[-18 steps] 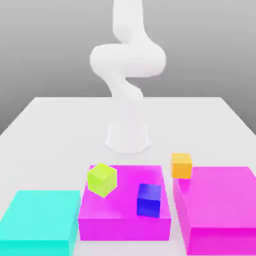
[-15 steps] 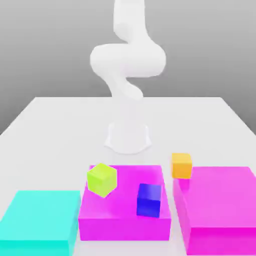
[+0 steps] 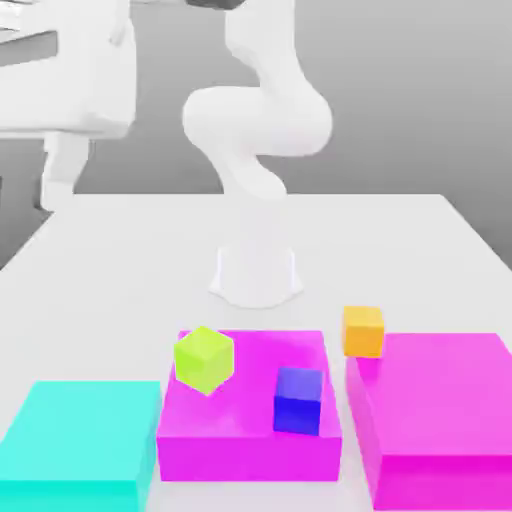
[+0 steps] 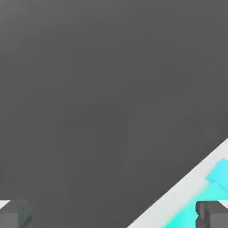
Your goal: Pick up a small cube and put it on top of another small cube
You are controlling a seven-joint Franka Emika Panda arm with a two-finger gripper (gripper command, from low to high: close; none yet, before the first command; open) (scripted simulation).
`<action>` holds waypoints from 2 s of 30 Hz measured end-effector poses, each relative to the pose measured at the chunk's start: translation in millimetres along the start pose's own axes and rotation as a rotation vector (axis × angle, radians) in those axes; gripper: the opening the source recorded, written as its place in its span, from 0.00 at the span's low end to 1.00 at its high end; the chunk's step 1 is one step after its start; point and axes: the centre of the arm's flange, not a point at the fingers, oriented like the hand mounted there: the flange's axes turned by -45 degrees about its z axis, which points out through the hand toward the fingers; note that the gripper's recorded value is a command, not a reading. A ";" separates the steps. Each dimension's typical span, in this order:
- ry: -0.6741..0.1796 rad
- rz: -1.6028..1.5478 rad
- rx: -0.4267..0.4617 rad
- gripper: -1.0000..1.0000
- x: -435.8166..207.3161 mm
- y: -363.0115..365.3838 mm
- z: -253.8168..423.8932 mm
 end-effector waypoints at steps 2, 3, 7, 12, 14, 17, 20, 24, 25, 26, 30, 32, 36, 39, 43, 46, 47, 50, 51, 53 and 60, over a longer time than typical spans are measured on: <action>-0.033 0.083 -0.032 0.50 10.6 19.5 34.3; -0.050 0.119 -0.047 0.50 13.7 27.3 51.5; -0.118 0.261 -0.106 0.50 19.9 59.8 120.6; -0.197 0.453 -0.185 0.50 16.9 114.8 205.3; -0.228 0.530 -0.218 0.50 11.3 138.8 238.3; -0.245 0.575 -0.238 0.50 -0.7 157.3 285.5; -0.247 0.580 -0.240 0.00 -10.0 163.3 313.3; -0.245 0.580 -0.238 0.00 -9.7 163.1 313.2; -0.246 0.581 -0.239 0.00 -12.0 164.5 319.4; -0.247 0.582 -0.239 0.00 -10.5 163.8 315.1; -0.249 0.577 -0.241 0.00 5.0 159.0 268.3; -0.262 0.531 -0.248 0.00 9.8 169.9 265.2; -0.286 0.305 -0.208 0.00 -7.4 123.0 236.4; -0.309 0.096 -0.168 0.00 -40.5 70.3 206.4; -0.334 -0.190 -0.115 0.00 -95.8 10.9 165.2; -0.350 -0.428 -0.074 0.00 -149.7 -32.0 134.2; -0.354 -0.502 -0.062 0.00 -166.7 -41.3 124.2; -0.363 -0.721 -0.026 0.00 -218.0 -61.6 95.6; -0.365 -0.783 -0.016 0.00 -232.1 -63.2 87.2; -0.361 -0.878 -0.004 0.00 -261.3 -66.6 72.8; -0.353 -0.910 -0.005 1.00 -291.0 -60.0 120.4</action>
